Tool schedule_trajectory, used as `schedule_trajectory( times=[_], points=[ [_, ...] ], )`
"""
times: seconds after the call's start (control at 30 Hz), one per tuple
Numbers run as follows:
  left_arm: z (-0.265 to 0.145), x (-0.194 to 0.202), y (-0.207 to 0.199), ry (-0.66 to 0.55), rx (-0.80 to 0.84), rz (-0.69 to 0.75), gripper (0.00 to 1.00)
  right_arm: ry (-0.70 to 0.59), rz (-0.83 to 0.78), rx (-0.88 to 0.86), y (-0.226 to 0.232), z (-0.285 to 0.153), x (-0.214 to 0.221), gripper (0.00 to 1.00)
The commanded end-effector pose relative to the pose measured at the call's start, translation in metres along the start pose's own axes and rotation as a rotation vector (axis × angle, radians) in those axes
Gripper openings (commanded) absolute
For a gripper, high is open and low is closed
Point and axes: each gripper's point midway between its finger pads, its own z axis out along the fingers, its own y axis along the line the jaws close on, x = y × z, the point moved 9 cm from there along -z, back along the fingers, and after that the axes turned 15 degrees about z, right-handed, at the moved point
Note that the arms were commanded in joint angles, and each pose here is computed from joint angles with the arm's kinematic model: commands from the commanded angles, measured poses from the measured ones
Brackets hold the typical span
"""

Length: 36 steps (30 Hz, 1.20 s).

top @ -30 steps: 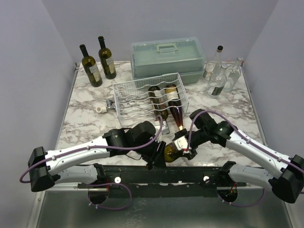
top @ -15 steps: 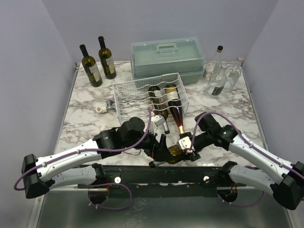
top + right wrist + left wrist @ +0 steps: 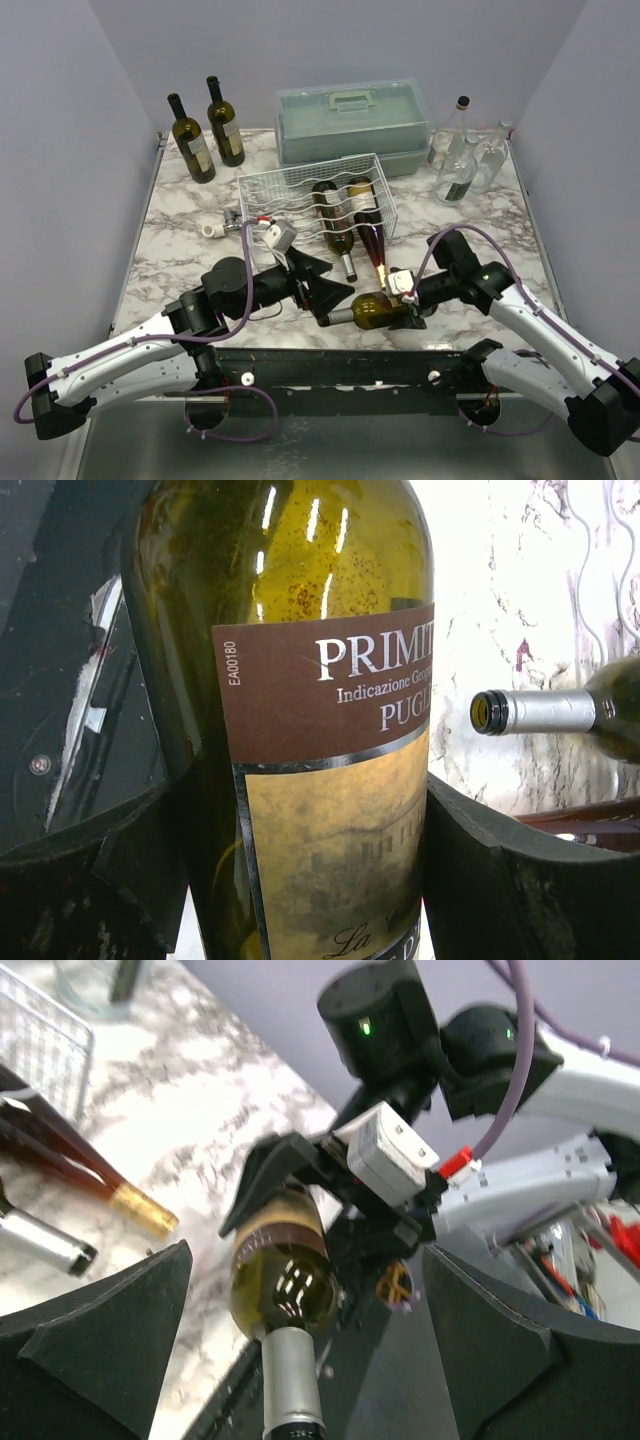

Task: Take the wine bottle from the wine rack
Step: Place the wine bottle at the center of the board.

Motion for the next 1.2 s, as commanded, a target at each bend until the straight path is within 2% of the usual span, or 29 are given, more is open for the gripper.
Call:
schedule_trajectory(
  times=[0.0,0.13,0.27,0.57,0.73,1.0,1.17],
  points=[
    [-0.001,-0.021,0.010,-0.240,-0.094,0.040,0.99,-0.120,0.022,0.004,-0.003,-0.009,-0.021,0.00],
    [-0.008,-0.021,0.012,-0.395,-0.066,0.069,0.99,-0.155,0.067,-0.001,-0.005,-0.013,-0.024,0.00],
    [-0.017,-0.018,0.015,-0.476,-0.053,0.113,0.99,-0.195,0.134,-0.002,-0.010,-0.018,-0.027,0.00],
    [-0.019,-0.003,0.017,-0.518,-0.024,0.097,0.98,-0.280,0.270,0.008,-0.020,-0.022,-0.032,0.00],
    [-0.014,-0.002,0.018,-0.563,-0.016,0.088,0.99,-0.305,0.288,-0.017,-0.019,-0.022,-0.034,0.00],
    [0.005,0.000,0.018,-0.535,0.001,0.084,0.98,-0.316,0.294,-0.025,-0.019,-0.021,-0.034,0.00],
    [0.014,0.004,0.017,-0.513,0.017,0.090,0.93,-0.320,0.300,-0.027,-0.019,-0.021,-0.034,0.00]
  ],
)
